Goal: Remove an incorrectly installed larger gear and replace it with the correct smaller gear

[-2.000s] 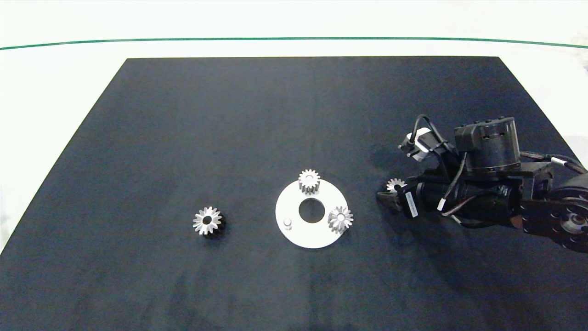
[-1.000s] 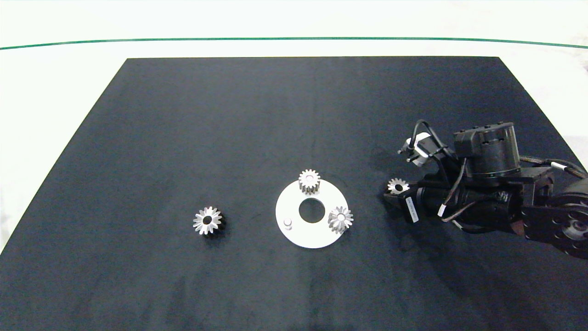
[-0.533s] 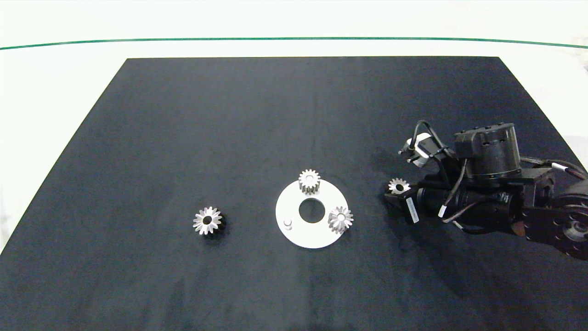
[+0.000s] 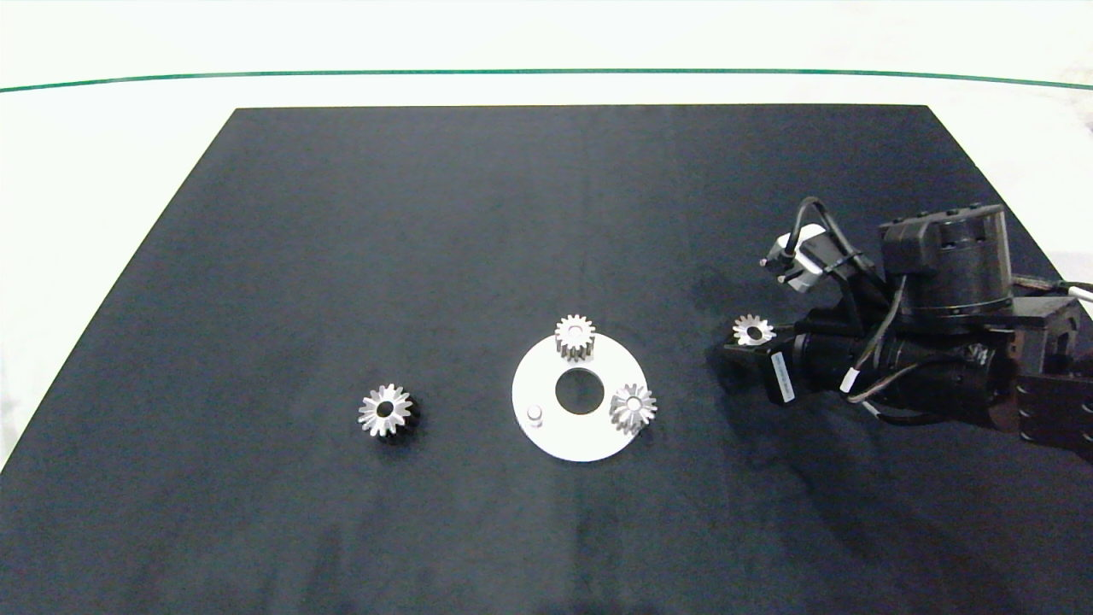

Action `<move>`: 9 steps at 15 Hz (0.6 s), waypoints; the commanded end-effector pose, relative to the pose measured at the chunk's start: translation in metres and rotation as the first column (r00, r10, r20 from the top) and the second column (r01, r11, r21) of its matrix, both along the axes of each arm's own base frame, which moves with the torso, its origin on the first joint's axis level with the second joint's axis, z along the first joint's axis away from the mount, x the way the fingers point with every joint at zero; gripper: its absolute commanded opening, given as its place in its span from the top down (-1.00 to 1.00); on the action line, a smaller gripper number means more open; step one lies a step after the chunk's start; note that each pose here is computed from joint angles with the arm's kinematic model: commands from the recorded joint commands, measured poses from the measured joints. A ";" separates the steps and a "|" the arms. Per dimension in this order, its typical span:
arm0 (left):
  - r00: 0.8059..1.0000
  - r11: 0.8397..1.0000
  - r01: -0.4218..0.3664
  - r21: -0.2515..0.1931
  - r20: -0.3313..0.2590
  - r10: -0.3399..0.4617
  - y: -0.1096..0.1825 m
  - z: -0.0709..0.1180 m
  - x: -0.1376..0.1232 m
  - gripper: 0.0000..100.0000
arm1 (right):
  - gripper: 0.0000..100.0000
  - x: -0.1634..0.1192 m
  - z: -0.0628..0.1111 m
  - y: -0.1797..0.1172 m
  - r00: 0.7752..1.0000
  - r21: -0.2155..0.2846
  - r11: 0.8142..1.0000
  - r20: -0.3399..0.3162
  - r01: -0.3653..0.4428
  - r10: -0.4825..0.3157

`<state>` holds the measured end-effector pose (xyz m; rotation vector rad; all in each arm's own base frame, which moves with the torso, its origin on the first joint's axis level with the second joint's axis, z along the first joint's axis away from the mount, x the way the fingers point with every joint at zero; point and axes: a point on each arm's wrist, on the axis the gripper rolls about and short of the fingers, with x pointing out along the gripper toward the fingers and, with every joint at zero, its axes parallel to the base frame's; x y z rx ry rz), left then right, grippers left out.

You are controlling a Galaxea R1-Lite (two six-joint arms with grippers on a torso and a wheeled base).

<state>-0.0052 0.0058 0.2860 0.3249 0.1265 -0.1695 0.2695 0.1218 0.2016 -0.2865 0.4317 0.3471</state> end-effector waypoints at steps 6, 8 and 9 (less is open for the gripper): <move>0.992 0.998 -0.047 -0.040 0.119 0.051 0.009 -0.001 -0.034 -1.00 | 0.56 -0.055 0.085 0.043 0.978 0.014 0.981 0.087 -0.193 0.191; 0.983 0.996 -0.071 -0.054 0.165 0.079 0.012 0.000 -0.046 -1.00 | 0.56 -0.066 0.084 0.068 0.965 -0.010 0.967 0.075 -0.253 0.253; 0.978 0.994 -0.090 -0.059 0.181 0.099 0.012 0.000 -0.051 -1.00 | 0.56 -0.068 0.079 0.078 0.960 -0.022 0.962 0.062 -0.273 0.274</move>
